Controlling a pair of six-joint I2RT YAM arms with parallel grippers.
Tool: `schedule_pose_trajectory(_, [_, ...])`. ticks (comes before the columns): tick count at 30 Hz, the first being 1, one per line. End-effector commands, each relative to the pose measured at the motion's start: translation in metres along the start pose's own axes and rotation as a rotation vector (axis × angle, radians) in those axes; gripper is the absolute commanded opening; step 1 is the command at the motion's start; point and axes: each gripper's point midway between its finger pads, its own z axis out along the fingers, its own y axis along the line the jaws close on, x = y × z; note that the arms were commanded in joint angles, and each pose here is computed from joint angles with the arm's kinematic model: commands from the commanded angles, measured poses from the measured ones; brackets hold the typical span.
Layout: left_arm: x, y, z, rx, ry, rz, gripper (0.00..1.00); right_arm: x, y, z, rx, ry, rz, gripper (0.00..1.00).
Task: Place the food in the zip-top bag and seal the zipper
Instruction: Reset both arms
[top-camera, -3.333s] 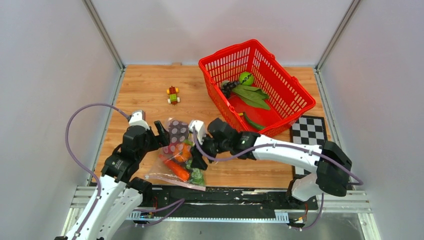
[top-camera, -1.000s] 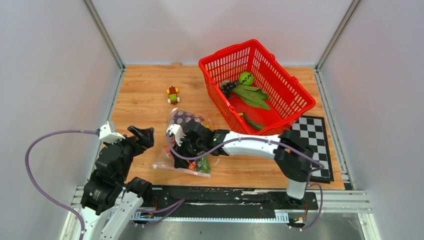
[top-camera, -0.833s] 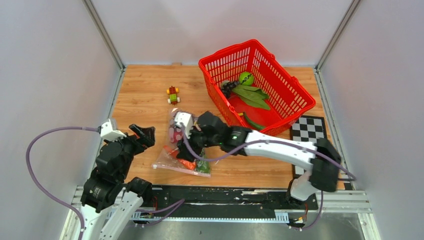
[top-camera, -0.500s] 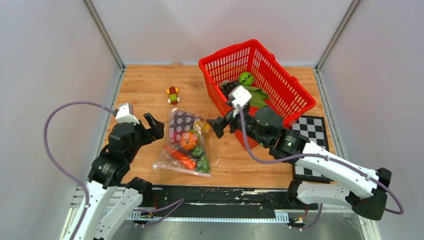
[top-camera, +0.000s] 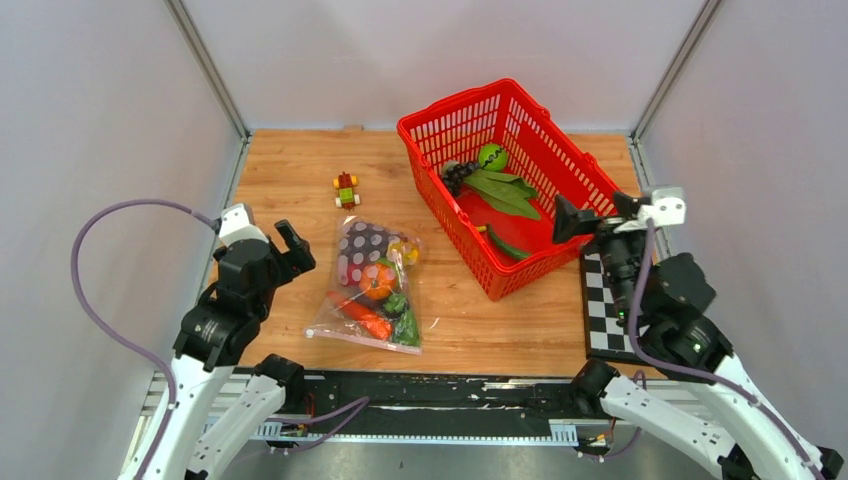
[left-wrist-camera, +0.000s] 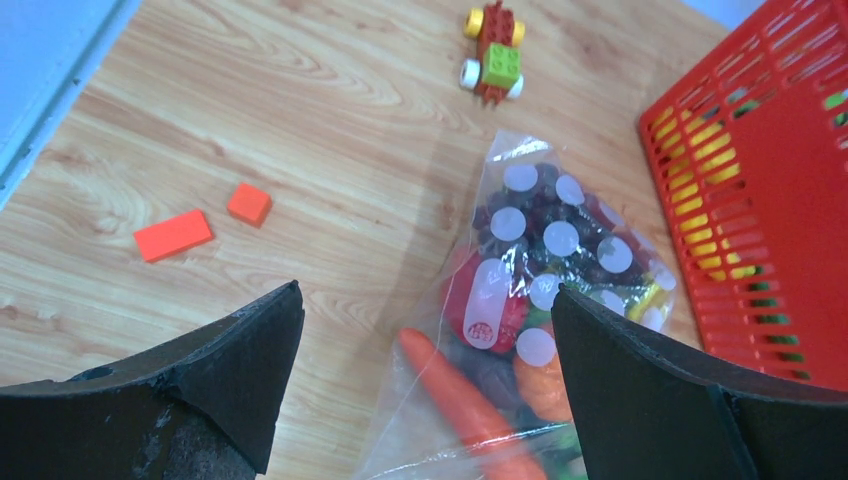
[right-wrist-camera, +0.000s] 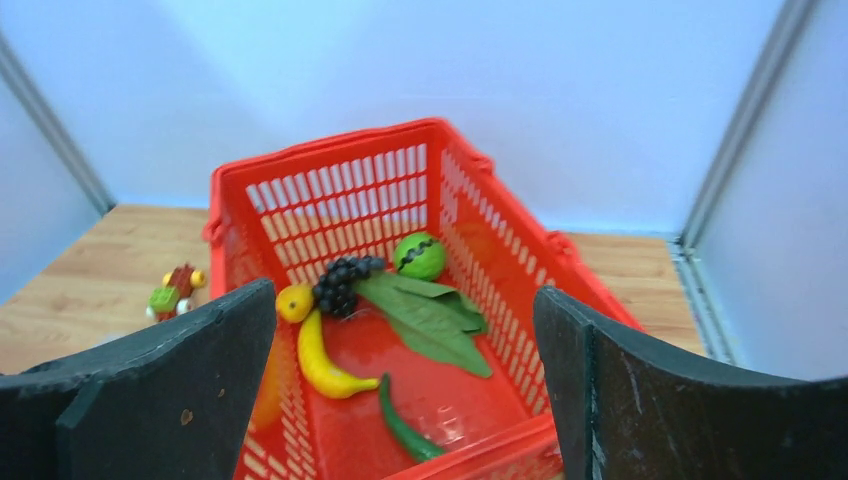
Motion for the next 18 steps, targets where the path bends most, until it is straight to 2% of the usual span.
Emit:
schedule_pose_trajectory(1, [-0.019,0.008,-0.008,-0.015,-0.108,-0.058,1.00,-0.001,-0.034,-0.008,0.143,0.058,-0.111,1.00])
schedule_pose_trajectory(5, [-0.021,0.005,-0.009,0.001,-0.117,-0.056,1.00,0.020,-0.053,-0.004,0.255,0.203,-0.210,1.00])
schedule_pose_trajectory(7, [-0.020,0.005,-0.008,-0.005,-0.105,-0.037,1.00,0.029,-0.068,0.002,0.308,0.263,-0.210,1.00])
schedule_pose_trajectory(12, [-0.023,0.002,-0.006,0.001,-0.105,-0.020,1.00,0.062,-0.077,0.022,0.149,0.436,0.013,1.00])
schedule_pose_trajectory(13, [-0.024,0.001,-0.006,0.006,-0.108,-0.017,1.00,0.068,-0.081,0.023,0.163,0.465,0.071,1.00])
schedule_pose_trajectory(14, [-0.024,0.001,-0.006,0.009,-0.110,-0.012,1.00,0.069,-0.084,0.022,0.188,0.468,0.123,1.00])
schedule_pose_trajectory(16, [-0.025,0.001,-0.007,0.007,-0.111,-0.001,1.00,0.056,-0.083,0.019,0.191,0.381,0.162,1.00])
schedule_pose_trajectory(18, [-0.025,0.003,-0.007,0.004,-0.114,0.005,1.00,0.044,-0.069,0.018,0.118,0.280,0.192,1.00])
